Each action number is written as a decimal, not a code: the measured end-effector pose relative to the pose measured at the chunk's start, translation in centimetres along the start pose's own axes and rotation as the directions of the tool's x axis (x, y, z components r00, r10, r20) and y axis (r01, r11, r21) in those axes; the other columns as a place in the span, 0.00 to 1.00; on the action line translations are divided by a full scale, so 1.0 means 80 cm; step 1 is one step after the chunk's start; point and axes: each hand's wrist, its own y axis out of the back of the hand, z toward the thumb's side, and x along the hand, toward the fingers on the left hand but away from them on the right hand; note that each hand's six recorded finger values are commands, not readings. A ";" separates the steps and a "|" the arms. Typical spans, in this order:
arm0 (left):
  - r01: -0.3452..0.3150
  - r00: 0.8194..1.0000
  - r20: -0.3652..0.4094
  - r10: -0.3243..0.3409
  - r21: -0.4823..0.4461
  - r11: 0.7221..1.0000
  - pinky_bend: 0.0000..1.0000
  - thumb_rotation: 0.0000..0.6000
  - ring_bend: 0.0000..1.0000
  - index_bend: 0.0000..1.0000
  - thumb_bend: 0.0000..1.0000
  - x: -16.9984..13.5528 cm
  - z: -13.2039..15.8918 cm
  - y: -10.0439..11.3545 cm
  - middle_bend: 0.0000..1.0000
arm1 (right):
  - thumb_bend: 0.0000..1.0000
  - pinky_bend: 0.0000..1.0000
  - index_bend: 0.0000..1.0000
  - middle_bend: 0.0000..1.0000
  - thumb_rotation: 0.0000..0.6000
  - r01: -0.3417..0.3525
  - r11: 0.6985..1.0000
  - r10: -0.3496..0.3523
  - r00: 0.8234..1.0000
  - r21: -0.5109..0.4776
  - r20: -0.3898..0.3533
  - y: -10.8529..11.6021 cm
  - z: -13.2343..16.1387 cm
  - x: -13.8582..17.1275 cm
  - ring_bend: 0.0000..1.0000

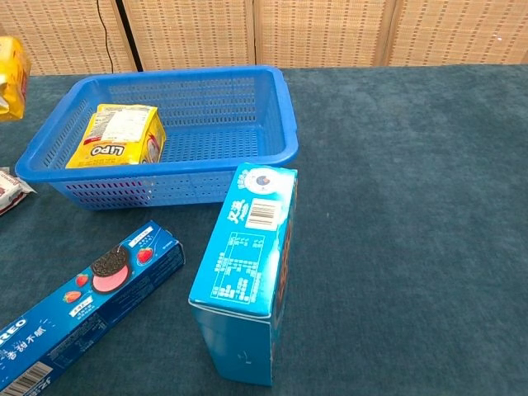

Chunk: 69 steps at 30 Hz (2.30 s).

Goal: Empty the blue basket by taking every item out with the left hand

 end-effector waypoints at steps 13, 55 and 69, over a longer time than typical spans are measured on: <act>-0.003 0.996 0.086 -0.001 0.038 0.999 0.00 1.00 0.00 0.00 0.00 0.000 0.016 -0.011 0.00 | 0.00 0.00 0.00 0.00 1.00 -0.002 1.000 0.002 1.000 -0.003 0.013 0.001 -0.003 -0.002 0.00; -0.079 0.878 0.384 -0.284 0.703 0.707 0.00 1.00 0.00 0.00 0.00 0.068 0.214 -0.127 0.00 | 0.00 0.00 0.00 0.00 1.00 -0.001 0.999 0.003 0.998 -0.033 0.057 0.006 -0.016 -0.004 0.00; -0.142 0.843 0.523 -0.128 0.445 0.884 0.00 1.00 0.00 0.00 0.00 0.063 0.312 -0.074 0.00 | 0.00 0.00 0.00 0.00 1.00 -0.004 0.999 0.006 0.998 -0.035 0.056 0.005 -0.016 -0.004 0.00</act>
